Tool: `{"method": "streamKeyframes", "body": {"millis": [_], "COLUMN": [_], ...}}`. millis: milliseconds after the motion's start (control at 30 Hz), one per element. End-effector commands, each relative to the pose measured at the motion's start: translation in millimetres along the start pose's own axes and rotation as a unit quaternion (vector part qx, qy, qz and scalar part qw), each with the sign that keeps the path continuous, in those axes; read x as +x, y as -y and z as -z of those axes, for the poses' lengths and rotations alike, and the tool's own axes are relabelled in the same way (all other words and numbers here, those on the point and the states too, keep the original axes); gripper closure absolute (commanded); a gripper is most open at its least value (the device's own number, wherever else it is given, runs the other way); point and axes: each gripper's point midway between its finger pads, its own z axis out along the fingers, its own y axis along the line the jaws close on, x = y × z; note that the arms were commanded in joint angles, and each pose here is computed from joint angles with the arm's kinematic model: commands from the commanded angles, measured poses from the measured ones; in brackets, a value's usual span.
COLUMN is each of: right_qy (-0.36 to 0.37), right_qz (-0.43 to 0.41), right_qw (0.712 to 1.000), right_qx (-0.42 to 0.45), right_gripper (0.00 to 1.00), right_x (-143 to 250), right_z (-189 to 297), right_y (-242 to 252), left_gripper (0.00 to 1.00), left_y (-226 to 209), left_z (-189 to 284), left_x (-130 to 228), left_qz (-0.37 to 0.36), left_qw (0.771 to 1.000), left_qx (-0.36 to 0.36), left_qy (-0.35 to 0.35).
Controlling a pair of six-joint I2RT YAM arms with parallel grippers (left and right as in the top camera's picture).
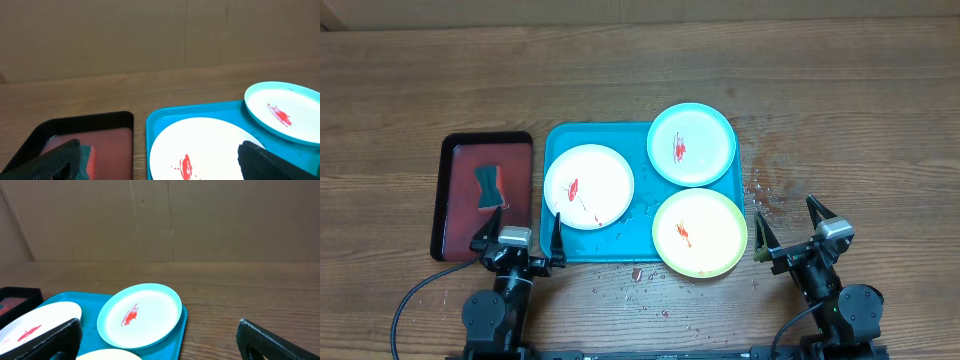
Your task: Clean dirty plates on tray and stack at the side
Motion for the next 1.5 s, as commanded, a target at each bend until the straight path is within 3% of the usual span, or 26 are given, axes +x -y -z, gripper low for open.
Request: {"method": "streamKeyframes", "body": {"millis": [0,500,800,1267,1467], "right_qy": [0.003,0.002,0.005,-0.001,-0.064], "right_qz": [0.003,0.002,-0.057,-0.052,-0.06], "right_qw": [1.0,0.999,0.992,0.991,0.992], "right_qx": [0.002,-0.048,-0.108,-0.121,-0.093], "right_gripper": [0.0,0.0,0.0,0.0,0.0], "right_x": [1.6,1.0,-18.9,-84.6,-109.3], "right_z": [-0.1,0.7,8.0,26.1,12.9], "right_y": [0.7,-16.8,-39.9,-56.0,-51.4], "left_gripper": [0.0,0.0,0.0,0.0,0.0], "left_y": [0.7,7.7,11.5,10.4,13.7], "left_z": [0.1,0.6,23.0,41.2,35.9], "left_x": [0.6,-2.2,-69.7,-136.0,-155.2], "left_qz": [-0.005,-0.005,0.007,0.012,0.002], "left_qw": [1.0,1.0,0.999,0.995,0.981], "left_qx": [0.001,0.021,0.035,0.038,0.058], "left_qy": [0.001,0.004,0.019,-0.089,-0.186]}}
